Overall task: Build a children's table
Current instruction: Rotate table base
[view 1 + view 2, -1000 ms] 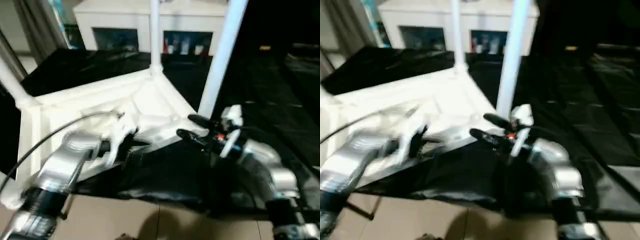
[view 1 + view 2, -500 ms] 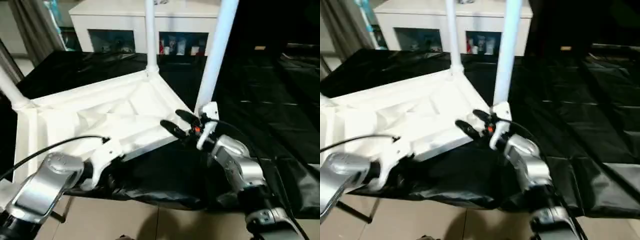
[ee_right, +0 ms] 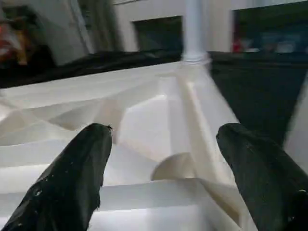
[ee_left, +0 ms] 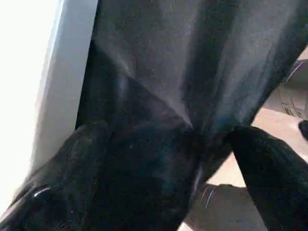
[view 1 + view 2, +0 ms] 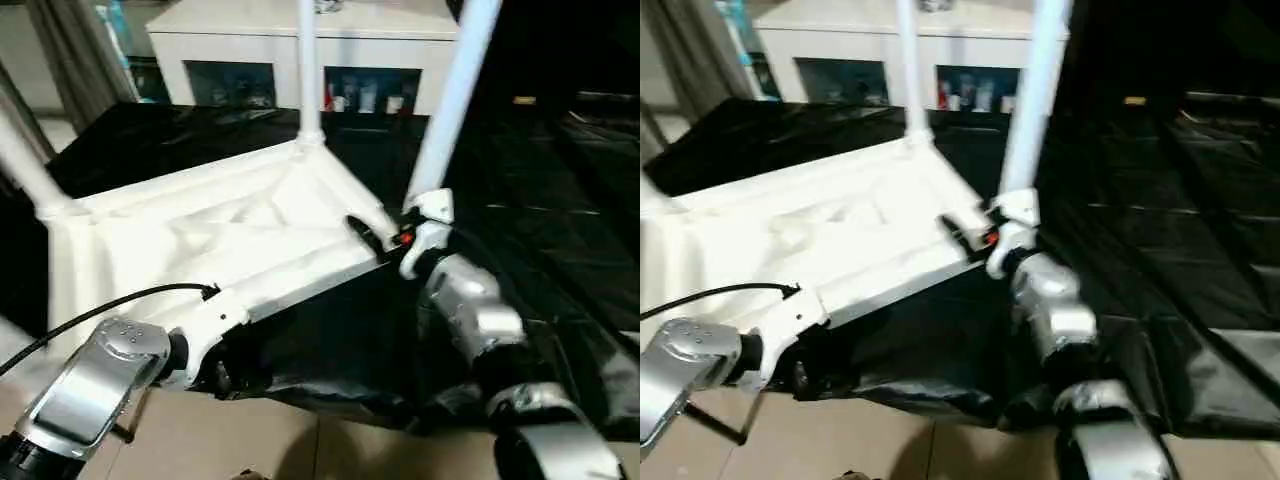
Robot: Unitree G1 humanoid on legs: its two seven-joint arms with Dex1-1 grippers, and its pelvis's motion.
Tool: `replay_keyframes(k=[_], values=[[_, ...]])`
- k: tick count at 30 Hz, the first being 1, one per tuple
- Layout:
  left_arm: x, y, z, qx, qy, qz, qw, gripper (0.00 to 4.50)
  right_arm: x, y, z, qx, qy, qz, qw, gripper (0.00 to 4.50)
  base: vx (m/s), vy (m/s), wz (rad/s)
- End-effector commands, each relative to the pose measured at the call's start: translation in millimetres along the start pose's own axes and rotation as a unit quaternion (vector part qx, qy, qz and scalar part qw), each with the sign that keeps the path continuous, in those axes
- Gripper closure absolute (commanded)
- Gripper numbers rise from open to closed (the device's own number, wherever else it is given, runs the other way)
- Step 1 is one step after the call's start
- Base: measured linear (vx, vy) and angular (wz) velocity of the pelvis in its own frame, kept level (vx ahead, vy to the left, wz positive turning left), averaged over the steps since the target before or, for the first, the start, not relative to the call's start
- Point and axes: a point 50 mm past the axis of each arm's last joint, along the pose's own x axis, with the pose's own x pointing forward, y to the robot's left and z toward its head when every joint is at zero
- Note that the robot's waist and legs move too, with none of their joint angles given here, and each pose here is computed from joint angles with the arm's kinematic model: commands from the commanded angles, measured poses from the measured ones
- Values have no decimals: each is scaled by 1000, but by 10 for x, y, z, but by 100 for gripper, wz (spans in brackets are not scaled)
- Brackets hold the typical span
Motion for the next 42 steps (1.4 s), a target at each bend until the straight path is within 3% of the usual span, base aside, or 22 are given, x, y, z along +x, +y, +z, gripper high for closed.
replay_keyframes(k=[1, 5, 6, 17, 21, 24, 28, 29, 30, 35, 38, 42], values=[[3, 57, -55, -9, 18, 21, 1000, 3, -124, -324, 93, -3, -18, -79, 997, 57, 0, 0, 0], [37, 56, -26, -7, 14, 21, 1000, 3, -228, -541, 182, 0, -35, -116, 993, 57, 0, 0, 0], [61, 58, -12, -5, 12, 22, 1000, 3, -288, -653, 235, -10, -40, -134, 990, 57, 0, 0, 0], [140, 82, 65, 6, -12, 33, 999, 3, -472, -1023, 413, -52, -39, -202, 977, 57, 0, 0, 0], [154, 89, 111, 17, -48, 33, 998, 3, -510, -1119, 498, -61, -45, -231, 970, 57, 0, 0, 0], [144, 28, 184, 35, -113, 2, 993, 3, -479, -1069, 488, -57, -51, -203, 976, 57, 0, 0, 0], [79, -130, 148, 2, -163, -72, 984, 3, -420, -913, 386, -62, -51, -141, 987, 57, 0, 0, 0], [45, -186, 61, -14, -158, -100, 982, 3, -395, -801, 325, -60, -51, -93, 993, 57, 0, 0, 0], [42, -190, 54, -15, -158, -102, 982, 3, -393, -791, 320, -61, -51, -88, 993, 57, 0, 0, 0], [-131, -221, -246, -59, -116, -137, 982, 3, -417, -451, 159, -74, -44, 57, 995, 57, 0, 0, 0], [-198, -211, -341, -72, -101, -139, 982, 3, -439, -382, 111, -70, -40, 84, 993, 57, 0, 0, 0], [-463, -129, -812, -142, -42, -109, 983, 3, -481, -308, -76, -71, -14, 91, 993, 57, 0, 0, 0]])
